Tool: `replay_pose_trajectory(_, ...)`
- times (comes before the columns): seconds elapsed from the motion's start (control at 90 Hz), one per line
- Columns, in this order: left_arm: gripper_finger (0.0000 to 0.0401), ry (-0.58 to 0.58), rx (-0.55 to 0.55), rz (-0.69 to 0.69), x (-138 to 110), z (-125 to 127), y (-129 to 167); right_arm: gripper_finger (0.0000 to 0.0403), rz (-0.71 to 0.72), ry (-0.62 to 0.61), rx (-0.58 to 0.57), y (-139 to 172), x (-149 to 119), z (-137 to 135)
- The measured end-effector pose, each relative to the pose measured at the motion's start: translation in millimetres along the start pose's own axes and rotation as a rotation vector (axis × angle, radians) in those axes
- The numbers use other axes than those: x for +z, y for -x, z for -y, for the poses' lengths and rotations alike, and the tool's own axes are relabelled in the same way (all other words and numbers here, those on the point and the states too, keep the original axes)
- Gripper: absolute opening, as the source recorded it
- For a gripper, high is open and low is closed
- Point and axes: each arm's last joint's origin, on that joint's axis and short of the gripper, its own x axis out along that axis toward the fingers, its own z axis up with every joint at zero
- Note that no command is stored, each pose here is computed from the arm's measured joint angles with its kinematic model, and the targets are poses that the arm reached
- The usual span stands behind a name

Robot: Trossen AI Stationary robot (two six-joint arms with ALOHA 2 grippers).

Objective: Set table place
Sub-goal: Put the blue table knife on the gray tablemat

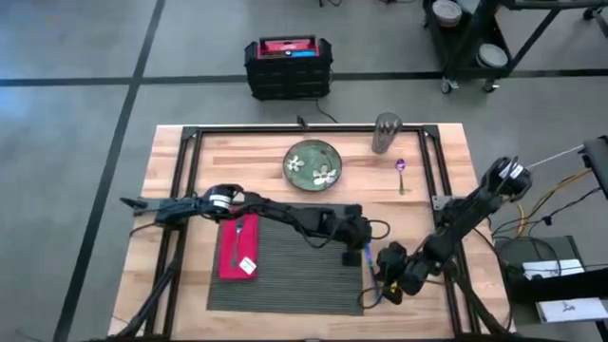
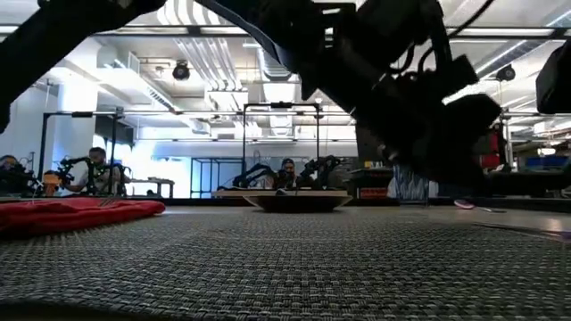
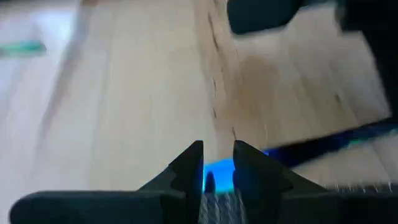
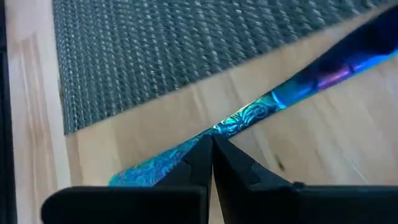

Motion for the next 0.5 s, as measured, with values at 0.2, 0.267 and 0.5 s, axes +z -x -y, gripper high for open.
replay_pose_trajectory(0.2, 0.0075, 0.062, -0.073, -0.017, -2, 10, -1, 0.0000, -0.098, 0.024, -0.150, 16, 1, 8)
replay_pose_trajectory(0.267, 0.0075, 0.076, -0.092, -0.023, -3, 13, 0, 0.0000, -0.120, 0.024, -0.198, 25, 1, 13)
replay_pose_trajectory(0.5, 0.0075, 0.108, -0.103, -0.020, -2, 17, 1, 0.0000, -0.104, -0.002, -0.202, 48, 8, 17)
